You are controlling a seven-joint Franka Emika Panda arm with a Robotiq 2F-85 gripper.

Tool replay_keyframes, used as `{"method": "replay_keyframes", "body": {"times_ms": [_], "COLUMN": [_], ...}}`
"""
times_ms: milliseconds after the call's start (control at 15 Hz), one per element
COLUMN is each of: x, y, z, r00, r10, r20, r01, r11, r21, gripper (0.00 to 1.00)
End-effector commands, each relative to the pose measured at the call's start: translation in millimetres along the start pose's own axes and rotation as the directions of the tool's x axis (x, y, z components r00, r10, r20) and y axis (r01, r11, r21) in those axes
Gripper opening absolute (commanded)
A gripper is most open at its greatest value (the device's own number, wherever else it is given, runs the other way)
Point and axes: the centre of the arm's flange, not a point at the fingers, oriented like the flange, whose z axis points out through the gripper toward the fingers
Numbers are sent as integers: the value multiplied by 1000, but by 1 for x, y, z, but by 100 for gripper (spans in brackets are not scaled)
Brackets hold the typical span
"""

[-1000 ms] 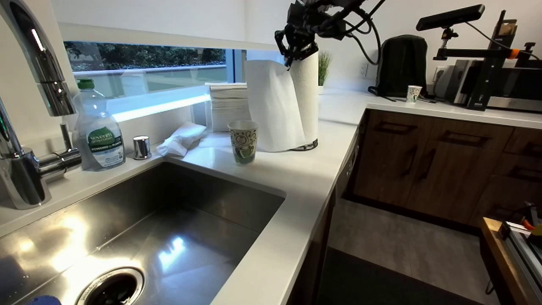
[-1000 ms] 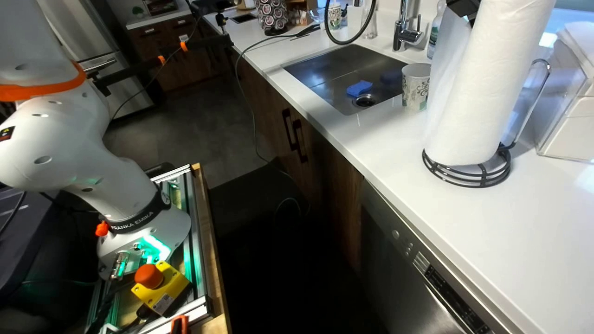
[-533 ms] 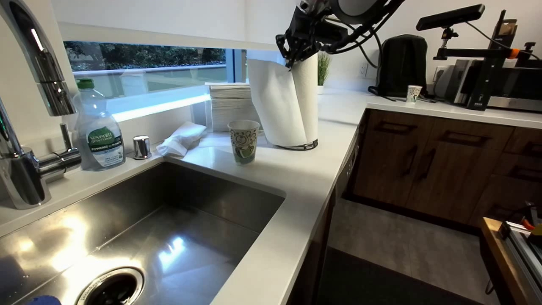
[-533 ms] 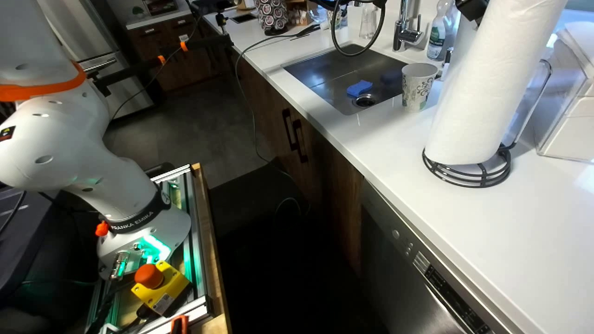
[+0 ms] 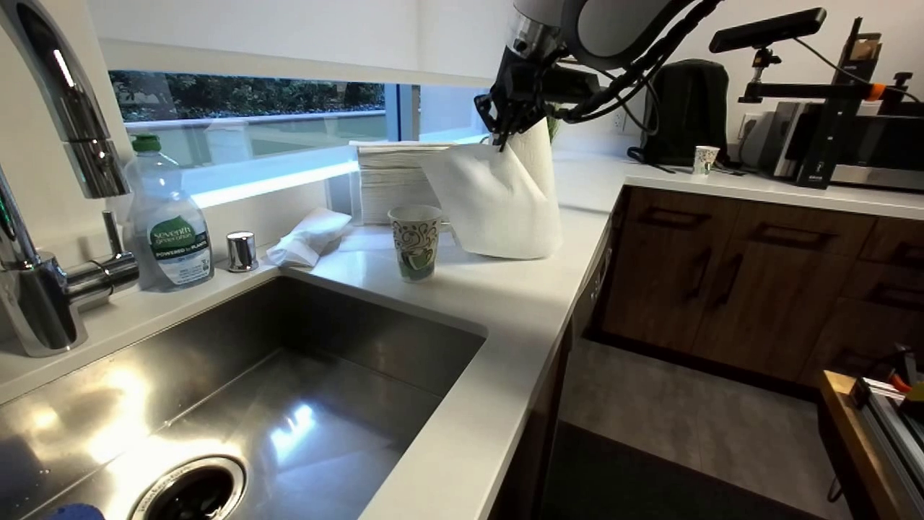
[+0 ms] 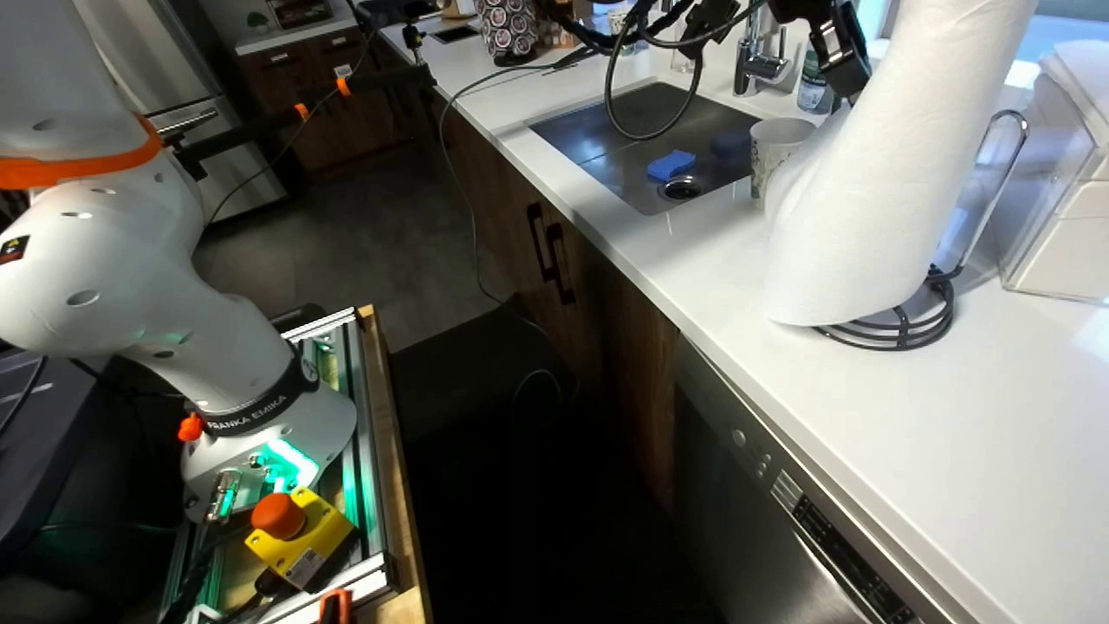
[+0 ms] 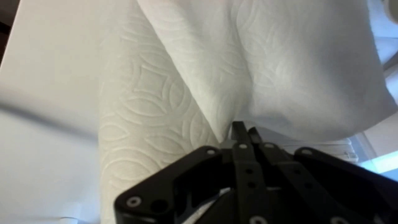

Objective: Pull out one paper towel from the roll

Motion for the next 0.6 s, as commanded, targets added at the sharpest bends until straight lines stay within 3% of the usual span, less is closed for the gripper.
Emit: {"method": "replay_keyframes", "body": {"times_ms": [0, 533], "x": [-16, -33], "y": [0, 4], "z": [16, 47], "r00": [996, 974], "r10": [-37, -46], "r20": [76, 220], "r01": [40, 70], "r11": [999, 993], "r21": [-35, -100], "gripper": [0, 0]}}
